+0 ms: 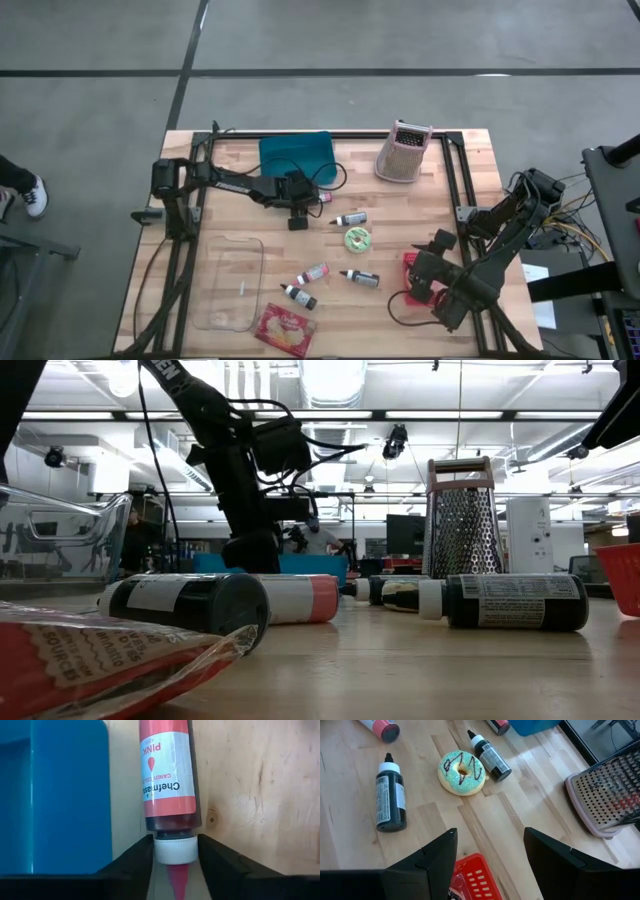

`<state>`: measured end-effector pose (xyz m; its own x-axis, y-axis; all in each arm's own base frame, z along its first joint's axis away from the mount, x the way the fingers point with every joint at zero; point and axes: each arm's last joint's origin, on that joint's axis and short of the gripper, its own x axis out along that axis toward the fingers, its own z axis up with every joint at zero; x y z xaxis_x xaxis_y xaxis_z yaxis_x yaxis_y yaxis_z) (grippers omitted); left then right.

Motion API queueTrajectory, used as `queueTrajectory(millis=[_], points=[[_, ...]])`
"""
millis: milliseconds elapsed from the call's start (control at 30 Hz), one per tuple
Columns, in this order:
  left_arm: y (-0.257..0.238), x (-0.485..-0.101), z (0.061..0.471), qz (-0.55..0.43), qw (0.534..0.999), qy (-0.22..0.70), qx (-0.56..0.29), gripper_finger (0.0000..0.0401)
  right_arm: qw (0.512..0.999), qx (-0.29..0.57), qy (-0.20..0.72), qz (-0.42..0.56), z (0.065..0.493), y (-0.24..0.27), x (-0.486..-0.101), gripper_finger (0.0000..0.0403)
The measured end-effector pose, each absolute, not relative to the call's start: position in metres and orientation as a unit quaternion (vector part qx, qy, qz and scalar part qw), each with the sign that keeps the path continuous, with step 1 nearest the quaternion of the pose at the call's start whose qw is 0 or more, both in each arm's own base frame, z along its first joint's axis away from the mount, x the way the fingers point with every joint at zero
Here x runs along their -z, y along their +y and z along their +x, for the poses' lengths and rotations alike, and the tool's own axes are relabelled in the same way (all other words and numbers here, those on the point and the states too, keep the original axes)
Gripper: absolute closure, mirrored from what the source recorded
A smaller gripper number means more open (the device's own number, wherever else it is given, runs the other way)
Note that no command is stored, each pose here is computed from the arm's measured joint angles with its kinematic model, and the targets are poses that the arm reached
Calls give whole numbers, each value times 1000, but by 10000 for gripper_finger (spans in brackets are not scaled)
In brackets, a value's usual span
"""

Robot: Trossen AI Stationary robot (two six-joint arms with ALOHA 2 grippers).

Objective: Pick & Place Food Item
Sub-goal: Put the top pink food coloring bottle into the blue bin

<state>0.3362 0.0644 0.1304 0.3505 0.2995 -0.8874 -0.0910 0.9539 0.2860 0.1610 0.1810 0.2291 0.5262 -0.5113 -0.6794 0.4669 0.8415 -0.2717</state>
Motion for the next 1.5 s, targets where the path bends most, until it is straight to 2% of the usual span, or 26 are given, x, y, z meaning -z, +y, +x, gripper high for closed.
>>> queueTrajectory(millis=[100, 500, 833, 1100, 1333, 1500], points=[[64, -131, 336, 93, 817, 557, -121, 299, 873, 280, 398, -27, 161, 181, -229, 177], [62, -135, 331, 101, 803, 569, -143, 300, 874, 279, 397, -24, 161, 182, -229, 177], [40, -172, 332, 124, 794, 577, -148, 300, 873, 277, 401, -32, 168, 178, -229, 177], [23, -201, 323, 182, 779, 572, -180, 300, 894, 271, 346, -84, 189, 172, -228, 177], [21, -211, 301, 185, 780, 566, -191, 300, 904, 250, 329, -107, 219, 156, -216, 177], [22, -216, 284, 206, 742, 607, -194, 300, 912, 210, 337, -106, 249, 134, -206, 177]])
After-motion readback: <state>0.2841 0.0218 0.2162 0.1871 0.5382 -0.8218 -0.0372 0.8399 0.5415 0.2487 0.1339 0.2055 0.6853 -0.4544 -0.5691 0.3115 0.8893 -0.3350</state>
